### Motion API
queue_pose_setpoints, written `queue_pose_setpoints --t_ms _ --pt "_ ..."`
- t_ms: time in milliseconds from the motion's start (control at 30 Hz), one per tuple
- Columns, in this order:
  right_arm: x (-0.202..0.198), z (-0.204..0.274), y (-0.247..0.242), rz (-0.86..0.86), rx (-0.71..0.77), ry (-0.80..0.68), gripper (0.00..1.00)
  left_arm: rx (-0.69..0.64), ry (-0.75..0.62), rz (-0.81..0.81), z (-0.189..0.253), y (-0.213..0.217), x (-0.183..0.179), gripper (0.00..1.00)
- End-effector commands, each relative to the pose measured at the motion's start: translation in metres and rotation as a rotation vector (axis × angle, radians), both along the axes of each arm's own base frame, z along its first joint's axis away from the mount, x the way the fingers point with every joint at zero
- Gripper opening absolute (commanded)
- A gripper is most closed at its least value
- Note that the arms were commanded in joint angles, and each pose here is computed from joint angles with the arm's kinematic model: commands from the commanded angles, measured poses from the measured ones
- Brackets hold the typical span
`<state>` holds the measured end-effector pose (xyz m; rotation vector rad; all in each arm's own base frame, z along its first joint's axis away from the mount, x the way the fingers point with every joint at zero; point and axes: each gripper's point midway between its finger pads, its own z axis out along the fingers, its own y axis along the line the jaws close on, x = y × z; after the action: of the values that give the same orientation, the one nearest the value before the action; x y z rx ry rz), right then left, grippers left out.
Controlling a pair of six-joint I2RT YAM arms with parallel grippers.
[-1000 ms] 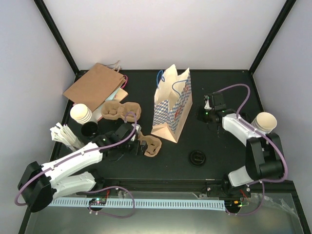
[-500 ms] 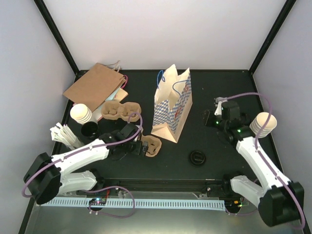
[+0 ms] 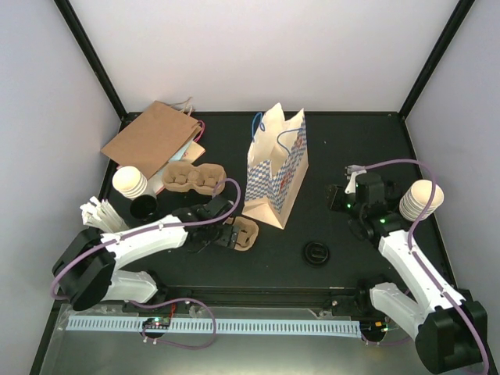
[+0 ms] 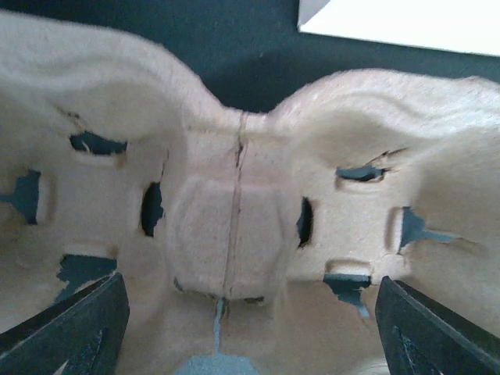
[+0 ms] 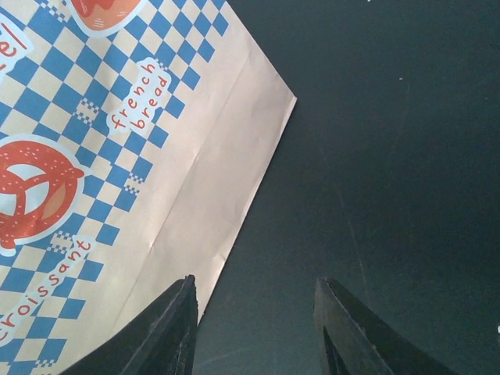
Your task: Pack the takeout coffee
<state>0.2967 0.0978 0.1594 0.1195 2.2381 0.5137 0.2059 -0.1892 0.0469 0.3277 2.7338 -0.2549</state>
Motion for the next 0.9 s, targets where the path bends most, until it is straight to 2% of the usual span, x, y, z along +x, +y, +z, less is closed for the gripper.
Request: queue_pose_setpoints --t_ms 0,200,533,767,867 --pt "0.004 0.007 -0.003 -0.021 0.013 -0.057 0.42 0.007 -0.097 -0.017 0.027 -0.007 0.015 0.89" --pt "0.002 0.016 -0.003 -0.017 0.028 -0.099 0.43 -0.030 -0.154 -0.042 0.043 -0.011 0.020 0.91" --pt "-0.003 0.024 -0.002 0.006 0.012 -0.121 0.43 0.046 -0.100 -0.059 0.019 -0.015 0.026 0.90" --pt "-0.005 0.024 -0.002 0.015 0.006 -0.121 0.43 0.021 -0.007 -0.075 0.001 -0.028 0.019 0.78" --pt "-0.005 0.023 -0.002 0.016 0.004 -0.122 0.43 -0.042 0.065 -0.086 -0.006 -0.038 0.005 0.71"
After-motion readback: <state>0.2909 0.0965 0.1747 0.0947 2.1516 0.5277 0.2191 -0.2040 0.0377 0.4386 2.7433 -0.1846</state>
